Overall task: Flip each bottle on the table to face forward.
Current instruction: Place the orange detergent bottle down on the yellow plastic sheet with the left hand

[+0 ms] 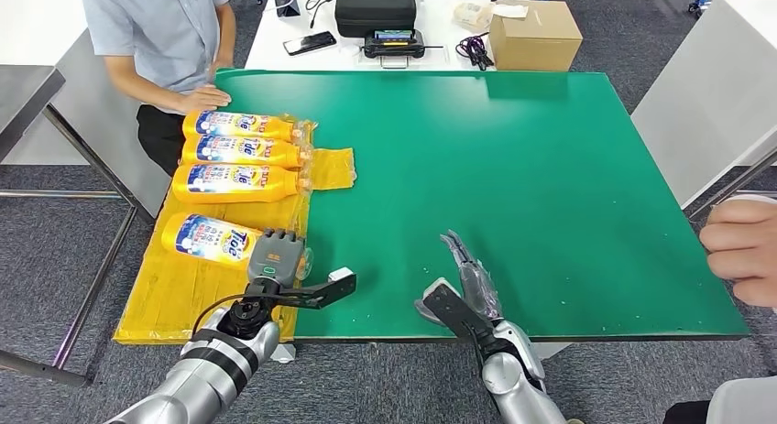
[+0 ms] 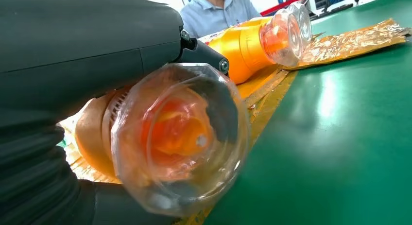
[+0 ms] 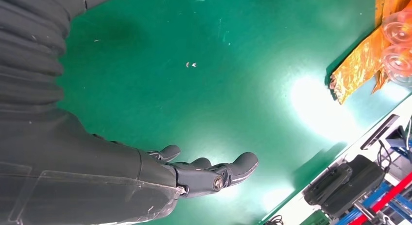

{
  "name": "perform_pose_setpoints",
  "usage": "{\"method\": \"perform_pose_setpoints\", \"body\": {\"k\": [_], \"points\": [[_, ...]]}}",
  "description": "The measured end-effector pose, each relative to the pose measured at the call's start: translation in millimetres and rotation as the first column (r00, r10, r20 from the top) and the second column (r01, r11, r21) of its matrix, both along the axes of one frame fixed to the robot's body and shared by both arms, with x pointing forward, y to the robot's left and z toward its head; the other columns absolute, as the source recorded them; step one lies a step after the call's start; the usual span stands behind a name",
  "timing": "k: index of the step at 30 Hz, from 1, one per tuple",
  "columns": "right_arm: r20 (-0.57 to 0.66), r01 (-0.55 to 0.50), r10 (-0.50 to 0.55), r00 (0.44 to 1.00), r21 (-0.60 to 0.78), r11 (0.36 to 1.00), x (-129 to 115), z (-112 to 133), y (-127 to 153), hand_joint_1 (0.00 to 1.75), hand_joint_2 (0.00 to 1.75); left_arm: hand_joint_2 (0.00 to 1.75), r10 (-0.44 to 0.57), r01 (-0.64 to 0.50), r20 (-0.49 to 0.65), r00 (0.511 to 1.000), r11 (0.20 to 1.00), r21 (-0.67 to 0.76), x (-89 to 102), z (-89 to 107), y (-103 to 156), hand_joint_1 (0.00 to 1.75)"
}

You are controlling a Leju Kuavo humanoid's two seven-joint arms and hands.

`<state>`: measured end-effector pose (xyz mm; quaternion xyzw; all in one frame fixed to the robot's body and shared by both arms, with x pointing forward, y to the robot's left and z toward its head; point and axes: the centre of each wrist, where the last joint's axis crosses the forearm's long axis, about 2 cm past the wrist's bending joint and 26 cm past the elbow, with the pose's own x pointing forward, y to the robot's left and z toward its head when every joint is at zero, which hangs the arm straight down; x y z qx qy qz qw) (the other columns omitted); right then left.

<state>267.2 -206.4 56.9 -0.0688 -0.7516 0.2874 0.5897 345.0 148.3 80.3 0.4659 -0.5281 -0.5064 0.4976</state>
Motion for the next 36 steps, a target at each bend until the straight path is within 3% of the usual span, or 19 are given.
{"method": "perform_pose_setpoints", "body": {"k": [2,4,6,12,16,29,36], "points": [[0.0,-0.001,0.001,1.0,0.001,1.0,0,0,0,0.0,1.75,1.75,0.003,-0.003,-0.004,1.0,1.0,-0.001,0.8,0.3,-1,1.19],[-0.001,-0.001,0.001,1.0,0.001,1.0,1,0,0,0.0,1.75,1.75,0.004,-0.004,-0.007,1.0,1.0,-0.002,1.0,0.0,-2,0.56],[0.0,-0.002,0.002,1.0,-0.001,1.0,3,1,0,0.0,1.75,1.75,0.002,-0.002,-0.015,1.0,1.0,-0.008,1.2,-0.3,-3,0.31],[0.005,-0.004,0.004,1.0,-0.002,1.0,7,2,0,0.0,1.75,1.75,-0.005,0.003,-0.037,0.999,0.999,-0.037,7.2,4.4,-4,0.3],[0.002,-0.005,0.005,1.0,-0.003,1.0,8,1,0,0.0,1.75,1.75,-0.002,0.0,-0.047,0.999,0.999,-0.039,8.8,4.8,-3,0.01],[0.003,0.0,0.0,1.0,-0.001,1.0,8,0,0,0.0,1.75,1.75,-0.034,0.034,0.008,0.999,0.996,-0.087,9.4,6.6,-5,0.0],[0.003,0.029,-0.029,1.0,-0.001,1.0,4,-4,-4,0.0,1.75,1.75,-0.132,0.143,0.092,0.987,0.98,-0.136,-6.0,8.5,-19,0.0]]}}
